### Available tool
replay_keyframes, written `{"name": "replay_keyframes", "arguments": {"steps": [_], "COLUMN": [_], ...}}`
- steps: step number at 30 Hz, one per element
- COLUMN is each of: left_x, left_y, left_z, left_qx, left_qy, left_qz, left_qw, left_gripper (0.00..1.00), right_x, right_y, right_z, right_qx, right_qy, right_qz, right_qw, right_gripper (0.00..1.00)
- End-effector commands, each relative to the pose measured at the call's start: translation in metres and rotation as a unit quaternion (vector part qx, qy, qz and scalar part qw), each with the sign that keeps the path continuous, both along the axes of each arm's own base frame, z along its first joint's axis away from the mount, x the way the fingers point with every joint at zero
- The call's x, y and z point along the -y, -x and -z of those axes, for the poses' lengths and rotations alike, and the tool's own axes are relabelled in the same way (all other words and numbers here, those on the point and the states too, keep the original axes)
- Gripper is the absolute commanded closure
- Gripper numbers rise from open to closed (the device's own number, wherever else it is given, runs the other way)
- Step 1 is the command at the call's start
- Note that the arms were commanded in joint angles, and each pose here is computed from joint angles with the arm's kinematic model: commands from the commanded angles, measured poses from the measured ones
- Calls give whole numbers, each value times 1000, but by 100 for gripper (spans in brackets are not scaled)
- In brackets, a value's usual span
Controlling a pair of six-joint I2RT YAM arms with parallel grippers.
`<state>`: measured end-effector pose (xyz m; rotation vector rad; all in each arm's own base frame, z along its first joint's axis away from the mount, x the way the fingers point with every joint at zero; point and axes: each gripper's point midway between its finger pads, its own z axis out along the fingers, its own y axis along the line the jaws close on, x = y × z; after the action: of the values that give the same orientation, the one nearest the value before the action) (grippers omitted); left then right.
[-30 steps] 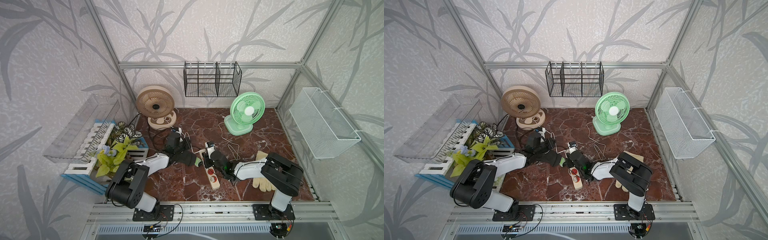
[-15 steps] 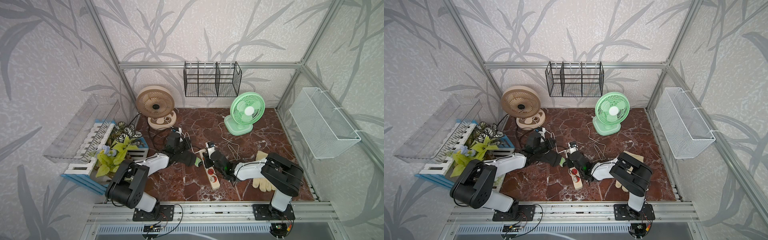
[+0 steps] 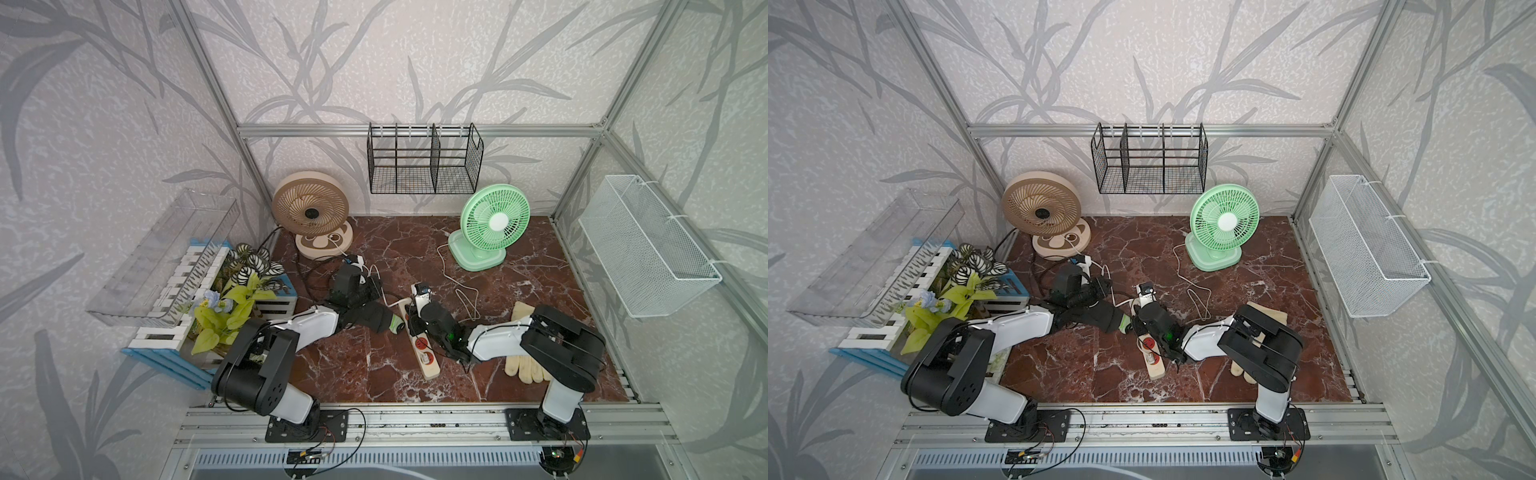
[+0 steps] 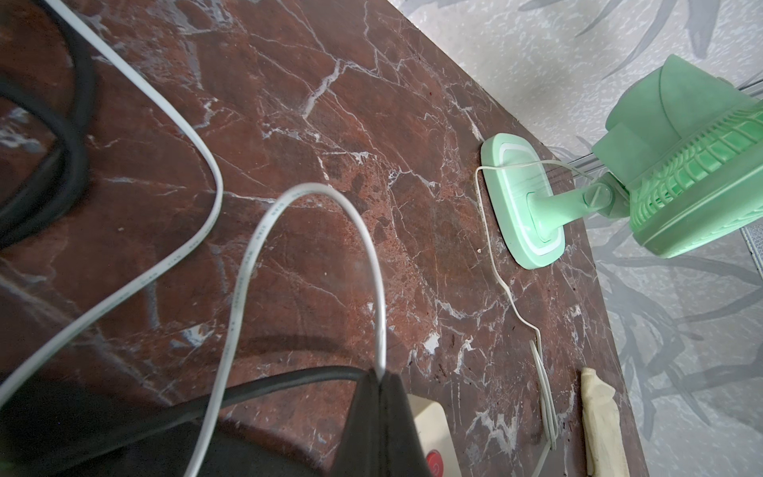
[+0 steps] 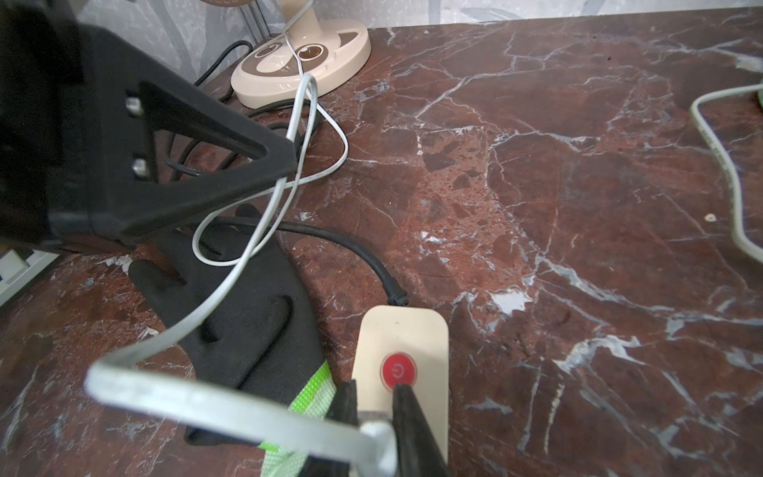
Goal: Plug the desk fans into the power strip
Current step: Insert the plug into the socket.
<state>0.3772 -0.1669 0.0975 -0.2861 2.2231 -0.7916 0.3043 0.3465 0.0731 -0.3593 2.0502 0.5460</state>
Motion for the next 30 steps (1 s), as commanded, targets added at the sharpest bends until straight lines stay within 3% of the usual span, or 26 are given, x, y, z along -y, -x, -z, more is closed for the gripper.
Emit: {"name": "replay_keyframes", "arguments": {"steps": [1,16,19,25,30], "left_x": [1,6,7,6,5], "left_y": [-4,-4,-4,-2,-2], "left_z": [-2,-1,-1,-4,-7], "left_qx": [11,8,7,12,16], "left_qy": [-4,4,4,6,4], "left_qz": [6,19,22,21,19], "left_qw": [1000,1000,1000,1000,1000], "left_gripper": [100,99,92,67,59], "right_x": [13,46,47,56,58], "right_y": [5,11,23,38,42], "right_z": [36,54,61,73,74], "right_qx": [-33,-49,-67,-114,-139], "right_qy": [52,105,120,170,183], "right_qz": [9,41,25,9,11], "right_qw": [998,992,990,979,973], "right_gripper": [100,100,100,100,100]}}
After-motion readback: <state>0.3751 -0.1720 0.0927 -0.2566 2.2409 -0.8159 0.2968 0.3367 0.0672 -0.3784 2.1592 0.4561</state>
